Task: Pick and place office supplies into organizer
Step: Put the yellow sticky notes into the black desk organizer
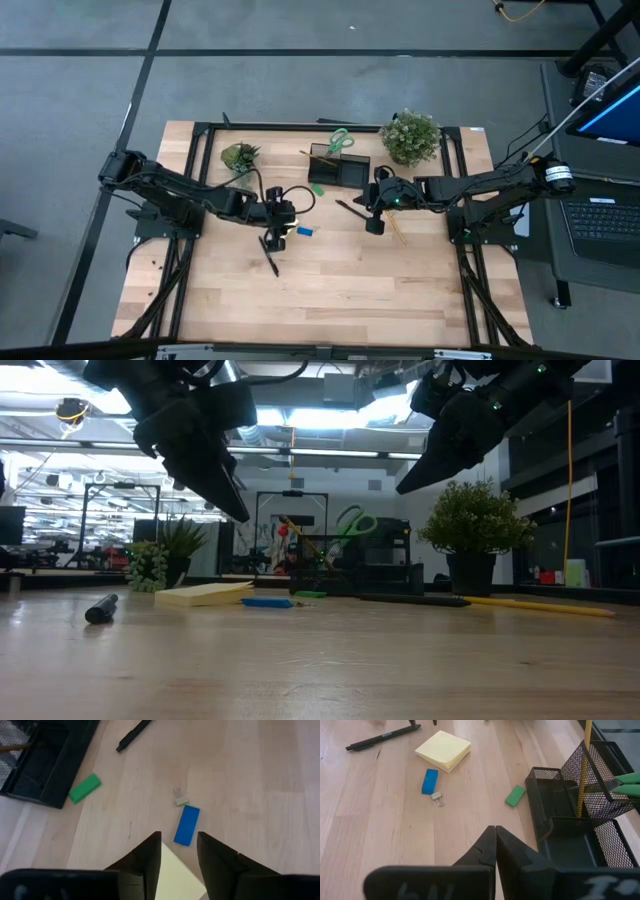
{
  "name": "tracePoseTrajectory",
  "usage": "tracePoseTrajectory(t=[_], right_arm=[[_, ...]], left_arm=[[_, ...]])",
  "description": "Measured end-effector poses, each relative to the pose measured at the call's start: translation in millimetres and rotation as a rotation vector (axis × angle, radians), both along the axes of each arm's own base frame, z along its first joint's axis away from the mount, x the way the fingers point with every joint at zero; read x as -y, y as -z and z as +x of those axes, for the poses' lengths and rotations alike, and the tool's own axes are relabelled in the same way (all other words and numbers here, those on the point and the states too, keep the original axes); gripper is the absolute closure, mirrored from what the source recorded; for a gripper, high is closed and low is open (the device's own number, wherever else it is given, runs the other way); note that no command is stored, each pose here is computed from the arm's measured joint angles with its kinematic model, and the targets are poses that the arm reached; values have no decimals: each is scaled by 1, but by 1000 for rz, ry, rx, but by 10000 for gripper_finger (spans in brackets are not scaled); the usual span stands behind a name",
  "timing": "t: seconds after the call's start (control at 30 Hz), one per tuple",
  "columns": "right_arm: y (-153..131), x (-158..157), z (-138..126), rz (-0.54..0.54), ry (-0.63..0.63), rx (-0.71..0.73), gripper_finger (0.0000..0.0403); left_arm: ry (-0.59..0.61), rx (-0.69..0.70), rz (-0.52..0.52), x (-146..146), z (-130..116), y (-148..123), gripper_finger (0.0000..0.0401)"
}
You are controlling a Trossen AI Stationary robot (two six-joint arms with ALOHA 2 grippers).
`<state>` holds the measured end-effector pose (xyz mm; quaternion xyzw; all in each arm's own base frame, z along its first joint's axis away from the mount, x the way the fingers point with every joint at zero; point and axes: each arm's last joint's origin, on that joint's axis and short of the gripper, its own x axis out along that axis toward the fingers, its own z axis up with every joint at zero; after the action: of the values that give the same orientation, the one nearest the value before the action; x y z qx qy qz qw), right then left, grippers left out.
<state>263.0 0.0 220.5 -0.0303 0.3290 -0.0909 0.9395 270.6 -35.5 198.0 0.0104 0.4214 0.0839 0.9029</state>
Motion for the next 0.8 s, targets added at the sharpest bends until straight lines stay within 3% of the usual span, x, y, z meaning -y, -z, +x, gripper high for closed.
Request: tracePoseTrajectory(t=[0.17,0.5,0.63,0.8], right_arm=[[0,0,0,-2,-2,-5,393],[2,0,-1,-2,-2,-20,393],[2,0,-1,-2,-2,-20,393],[2,0,-2,-2,-3,-28,393]], left_arm=[[18,-9,12,2,5,6,281],[132,-173,108,-6,0,20,279],[95,-181,73,-23,1,20,279],[135,-206,8,-46,0,21,279]])
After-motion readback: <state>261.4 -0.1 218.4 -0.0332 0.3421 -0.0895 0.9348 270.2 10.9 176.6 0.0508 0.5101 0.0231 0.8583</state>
